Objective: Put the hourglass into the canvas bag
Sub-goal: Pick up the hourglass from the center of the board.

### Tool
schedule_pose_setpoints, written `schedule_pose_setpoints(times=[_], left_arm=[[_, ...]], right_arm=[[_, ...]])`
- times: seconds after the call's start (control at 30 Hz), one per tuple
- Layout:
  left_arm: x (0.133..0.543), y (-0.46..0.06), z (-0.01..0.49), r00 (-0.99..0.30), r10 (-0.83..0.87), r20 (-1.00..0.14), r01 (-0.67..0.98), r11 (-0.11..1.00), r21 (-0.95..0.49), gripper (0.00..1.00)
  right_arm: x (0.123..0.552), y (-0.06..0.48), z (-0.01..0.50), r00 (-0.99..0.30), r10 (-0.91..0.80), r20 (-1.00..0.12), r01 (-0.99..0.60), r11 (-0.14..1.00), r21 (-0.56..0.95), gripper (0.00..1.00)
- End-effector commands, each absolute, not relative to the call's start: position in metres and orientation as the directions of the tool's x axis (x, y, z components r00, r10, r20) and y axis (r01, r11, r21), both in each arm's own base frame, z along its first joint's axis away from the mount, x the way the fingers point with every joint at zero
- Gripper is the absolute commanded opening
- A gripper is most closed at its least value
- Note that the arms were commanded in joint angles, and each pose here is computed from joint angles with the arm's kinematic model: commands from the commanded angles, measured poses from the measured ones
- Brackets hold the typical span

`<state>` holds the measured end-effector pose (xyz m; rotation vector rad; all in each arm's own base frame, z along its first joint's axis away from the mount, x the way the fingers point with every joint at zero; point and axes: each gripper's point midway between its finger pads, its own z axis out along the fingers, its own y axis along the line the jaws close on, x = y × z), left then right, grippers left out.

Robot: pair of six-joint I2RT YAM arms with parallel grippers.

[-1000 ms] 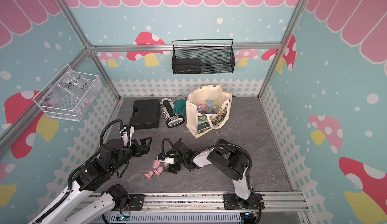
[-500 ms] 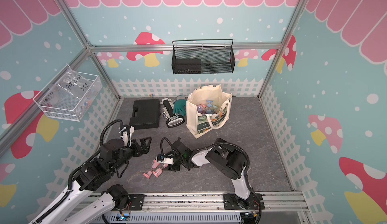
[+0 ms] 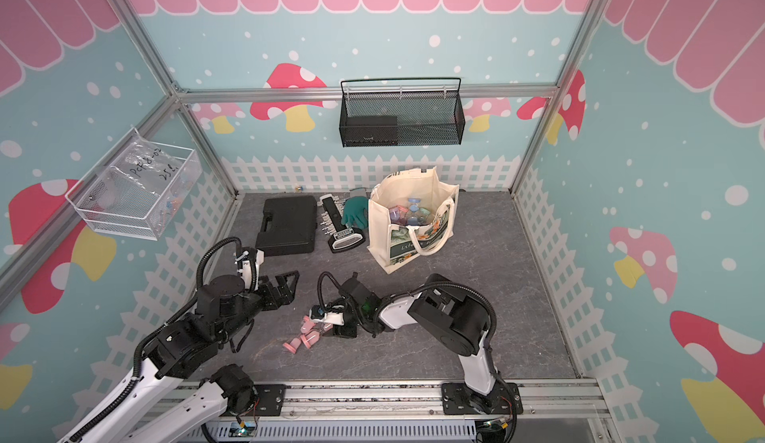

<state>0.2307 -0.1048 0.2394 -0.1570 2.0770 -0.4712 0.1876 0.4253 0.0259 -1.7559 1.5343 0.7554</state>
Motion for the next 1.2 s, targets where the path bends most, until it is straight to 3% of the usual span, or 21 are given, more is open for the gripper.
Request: schedule_pose_setpoints(times=[0.0,0.67,0.87,1.17], left_arm=[[0.231,-0.102,0.244,-0.520,-0.288,-0.804,0.073,0.923,-0.378,1.00],[0.237,-0.108,0.266,-0.498,-0.268,-0.825,0.112,0.923,-0.368,0.99],[0.241,-0.112,0.282,-0.476,-0.253,-0.842,0.139,0.924,-0.357,1.00],[0.257,-0.132,0.309,-0.442,-0.236,-0.866,0.213,0.909,-0.357,0.99]], right_arm=[[0.182,0.422,0.044,0.158,-0.579,-0.800,-0.987,-0.080,-0.137,0.38],[0.198,0.388,0.110,0.001,-0.466,-0.885,-0.998,0.062,-0.033,0.34],[0.215,0.374,0.165,-0.077,-0.359,-0.930,-0.990,0.135,0.030,0.35],[0.270,0.336,0.262,-0.183,-0.249,-0.951,-0.925,0.372,0.080,0.35]])
